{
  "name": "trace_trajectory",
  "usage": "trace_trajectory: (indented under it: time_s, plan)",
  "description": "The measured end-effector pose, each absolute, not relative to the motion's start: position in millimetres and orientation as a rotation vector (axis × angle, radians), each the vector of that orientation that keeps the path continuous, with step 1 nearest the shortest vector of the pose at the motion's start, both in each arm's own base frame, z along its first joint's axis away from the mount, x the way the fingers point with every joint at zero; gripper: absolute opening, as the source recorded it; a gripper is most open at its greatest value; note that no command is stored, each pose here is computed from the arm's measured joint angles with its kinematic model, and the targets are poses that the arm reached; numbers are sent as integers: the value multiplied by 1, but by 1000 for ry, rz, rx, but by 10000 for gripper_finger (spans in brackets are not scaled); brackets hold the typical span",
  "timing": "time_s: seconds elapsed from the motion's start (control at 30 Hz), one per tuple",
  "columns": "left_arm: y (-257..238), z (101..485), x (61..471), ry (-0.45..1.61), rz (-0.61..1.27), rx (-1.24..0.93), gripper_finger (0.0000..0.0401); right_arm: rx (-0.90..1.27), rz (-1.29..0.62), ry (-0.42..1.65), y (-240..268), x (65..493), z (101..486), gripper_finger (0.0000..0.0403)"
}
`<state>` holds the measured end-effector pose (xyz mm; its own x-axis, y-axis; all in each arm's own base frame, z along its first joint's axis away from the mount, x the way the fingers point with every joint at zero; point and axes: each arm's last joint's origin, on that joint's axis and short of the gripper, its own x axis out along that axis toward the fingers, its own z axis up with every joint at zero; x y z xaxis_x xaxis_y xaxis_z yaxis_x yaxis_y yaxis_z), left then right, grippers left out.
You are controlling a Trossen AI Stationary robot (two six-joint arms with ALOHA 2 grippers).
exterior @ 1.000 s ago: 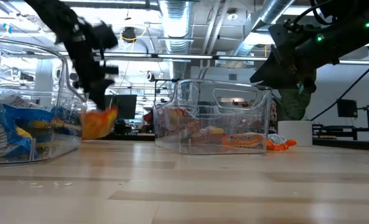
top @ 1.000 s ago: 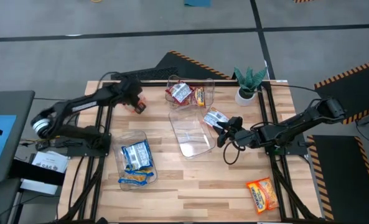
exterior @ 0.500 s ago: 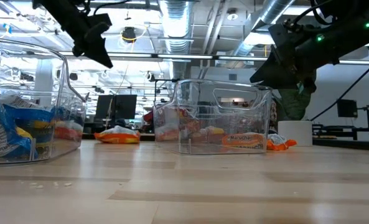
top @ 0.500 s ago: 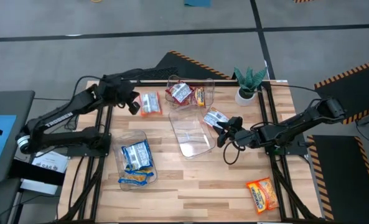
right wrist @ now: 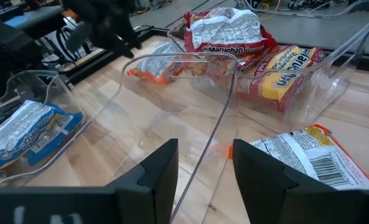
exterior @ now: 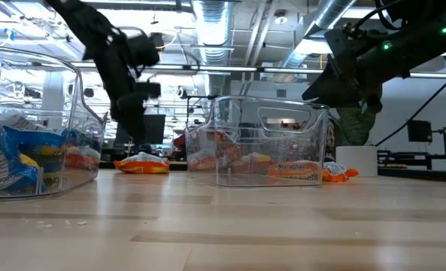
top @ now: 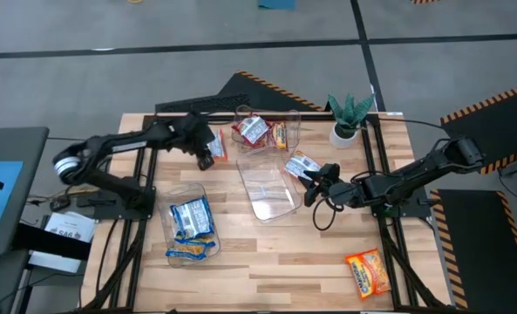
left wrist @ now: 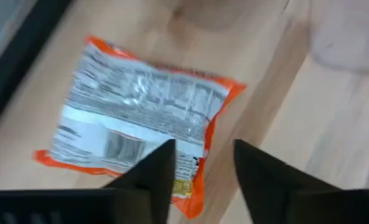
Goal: Sort Maruchan noodles
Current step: Put the top left orange noodle pack into the middle transparent bin
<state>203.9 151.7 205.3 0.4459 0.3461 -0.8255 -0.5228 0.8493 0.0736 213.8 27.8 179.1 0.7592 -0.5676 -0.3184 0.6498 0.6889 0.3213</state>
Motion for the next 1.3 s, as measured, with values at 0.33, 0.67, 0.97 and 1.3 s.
trace_trajectory:
  time_s: [0.33, 0.67, 0.97, 1.3]
  plan:
    - [184, 143, 219, 1114, 578, -246, 237, 426, -690, 214, 28, 213, 178, 176]
    - [184, 122, 228, 1185, 659, -168, 39, 424, -691, 219, 28, 213, 177, 176]
    - [143, 227, 203, 870, 664, -82, 3, 424, -692, 220, 28, 213, 177, 175]
    - [70, 316, 160, 368, 483, -30, 1, 428, -691, 215, 28, 213, 178, 175]
